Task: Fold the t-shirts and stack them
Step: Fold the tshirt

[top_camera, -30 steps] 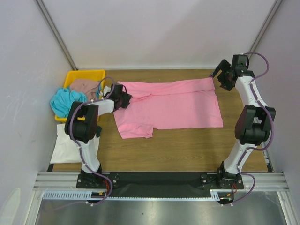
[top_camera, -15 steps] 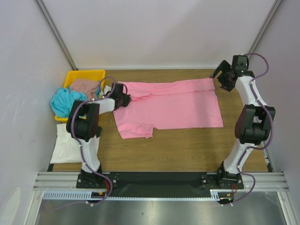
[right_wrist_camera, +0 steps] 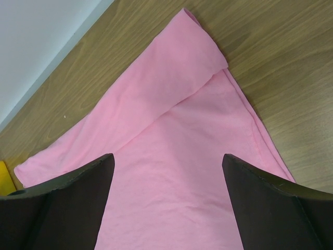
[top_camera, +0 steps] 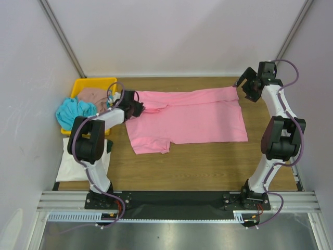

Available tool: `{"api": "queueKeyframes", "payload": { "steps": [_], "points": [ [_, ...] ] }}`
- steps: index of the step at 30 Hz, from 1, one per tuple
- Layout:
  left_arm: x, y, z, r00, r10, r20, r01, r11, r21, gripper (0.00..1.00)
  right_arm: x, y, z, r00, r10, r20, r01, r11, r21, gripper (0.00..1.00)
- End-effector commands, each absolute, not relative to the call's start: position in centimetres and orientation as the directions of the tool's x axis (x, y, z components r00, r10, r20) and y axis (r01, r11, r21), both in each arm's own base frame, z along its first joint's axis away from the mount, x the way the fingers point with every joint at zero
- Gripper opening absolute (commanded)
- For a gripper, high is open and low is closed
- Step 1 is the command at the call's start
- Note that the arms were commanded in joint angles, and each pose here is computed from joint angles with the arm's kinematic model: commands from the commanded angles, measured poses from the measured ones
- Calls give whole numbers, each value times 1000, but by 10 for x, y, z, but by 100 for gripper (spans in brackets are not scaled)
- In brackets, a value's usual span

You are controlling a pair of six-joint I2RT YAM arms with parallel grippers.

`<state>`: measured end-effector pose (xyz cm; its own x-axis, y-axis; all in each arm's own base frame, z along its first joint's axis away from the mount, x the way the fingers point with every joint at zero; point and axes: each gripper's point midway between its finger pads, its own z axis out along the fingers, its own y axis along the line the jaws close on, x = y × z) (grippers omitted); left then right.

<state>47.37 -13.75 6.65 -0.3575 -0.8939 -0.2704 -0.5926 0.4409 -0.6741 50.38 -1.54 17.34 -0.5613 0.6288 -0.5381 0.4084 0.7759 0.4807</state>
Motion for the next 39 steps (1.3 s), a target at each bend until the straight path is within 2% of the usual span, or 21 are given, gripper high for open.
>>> {"api": "queueKeyframes", "payload": {
  "steps": [1,15,16,18,19,21,22,28,29,32,34,35,39],
  "points": [
    [467,-141,102,-377,-878,-296,-531,466,-707,0,505,-19,185,-534,629,-565,395,776,491,92],
    [432,-141,90,-431,-861,-270,-549,487,-679,1,497,-18,172,-553,629,-547,407,776,481,92],
    [430,-140,88,-434,-859,-273,-554,493,-671,6,497,-18,171,-554,629,-546,408,776,481,93],
    [425,-137,84,-445,-851,-280,-568,510,-647,20,496,-18,168,-560,628,-541,411,777,476,93],
    [425,-135,85,-444,-848,-290,-568,517,-641,40,495,-17,167,-563,626,-539,410,778,476,93],
    [421,-133,89,-466,-825,-320,-553,554,-622,48,494,-17,166,-567,625,-537,412,780,472,93],
    [421,-131,92,-468,-818,-334,-550,566,-615,56,493,-18,166,-570,621,-538,411,782,468,93],
    [432,-119,138,-487,-704,-517,-418,708,-570,62,492,-9,172,-582,599,-549,370,797,477,93],
    [441,-120,151,-487,-656,-576,-358,752,-553,62,492,-4,171,-593,592,-545,353,800,485,92],
    [463,-129,175,-486,-575,-658,-235,812,-535,63,497,19,168,-623,556,-550,283,816,504,92],
    [474,-144,171,-528,-539,-656,-166,823,-542,63,504,39,168,-635,525,-566,225,827,515,92],
    [486,-152,187,-514,-517,-684,-101,829,-550,63,507,47,165,-644,515,-565,200,827,525,92],
    [517,-178,177,-551,-472,-689,-35,837,-545,64,533,86,167,-646,486,-589,88,814,575,89]
  ]
}}
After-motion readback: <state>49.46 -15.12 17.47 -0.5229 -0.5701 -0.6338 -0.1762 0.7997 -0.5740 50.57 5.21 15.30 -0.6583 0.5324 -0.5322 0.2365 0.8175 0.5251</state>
